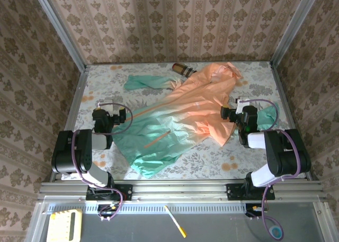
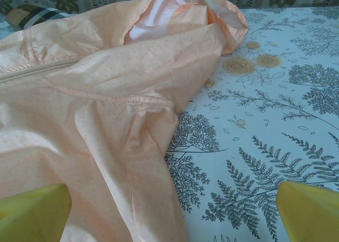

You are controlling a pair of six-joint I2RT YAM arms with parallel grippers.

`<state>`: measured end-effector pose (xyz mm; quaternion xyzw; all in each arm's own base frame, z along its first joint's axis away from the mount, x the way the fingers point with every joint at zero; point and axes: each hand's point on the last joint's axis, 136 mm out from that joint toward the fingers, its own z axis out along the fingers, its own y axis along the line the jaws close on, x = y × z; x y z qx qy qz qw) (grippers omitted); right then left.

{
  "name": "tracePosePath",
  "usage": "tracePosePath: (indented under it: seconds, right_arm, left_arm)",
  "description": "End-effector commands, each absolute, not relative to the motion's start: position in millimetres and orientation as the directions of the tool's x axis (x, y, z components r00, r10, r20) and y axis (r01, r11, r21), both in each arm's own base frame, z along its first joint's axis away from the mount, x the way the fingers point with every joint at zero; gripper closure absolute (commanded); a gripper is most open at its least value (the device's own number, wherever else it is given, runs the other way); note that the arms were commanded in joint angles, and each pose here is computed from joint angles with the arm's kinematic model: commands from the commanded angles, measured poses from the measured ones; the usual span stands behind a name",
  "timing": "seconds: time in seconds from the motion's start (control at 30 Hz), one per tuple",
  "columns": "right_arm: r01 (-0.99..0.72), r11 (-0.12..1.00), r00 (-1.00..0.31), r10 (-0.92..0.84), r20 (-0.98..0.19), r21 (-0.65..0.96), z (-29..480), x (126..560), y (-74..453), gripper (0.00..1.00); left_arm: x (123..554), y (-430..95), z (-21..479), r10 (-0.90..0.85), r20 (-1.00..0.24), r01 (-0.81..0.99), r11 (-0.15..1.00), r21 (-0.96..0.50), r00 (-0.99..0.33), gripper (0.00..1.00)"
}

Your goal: Zip up the jacket

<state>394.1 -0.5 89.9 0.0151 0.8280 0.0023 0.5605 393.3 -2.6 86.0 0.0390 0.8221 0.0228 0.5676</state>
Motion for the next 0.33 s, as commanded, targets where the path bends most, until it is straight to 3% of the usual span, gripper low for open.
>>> tracePosePath:
  seconds: [0.0, 0.3]
  right_arm:
    - [0.039, 0.999, -0.348, 0.019, -0.937, 0.006, 97.0, 400.3, -1.9, 0.00]
    - [0.043, 0.999, -0.348, 0.020, -0.937, 0.005, 97.0, 400.5, -2.2, 0.00]
  left_arm:
    - [400.9, -5.9, 96.0, 0.111, -0.938, 0.055, 0.994, 0.099, -0.329, 0.00]
    - [400.6, -5.8, 95.6, 0.111, -0.937, 0.055, 0.994, 0.098, -0.330, 0.00]
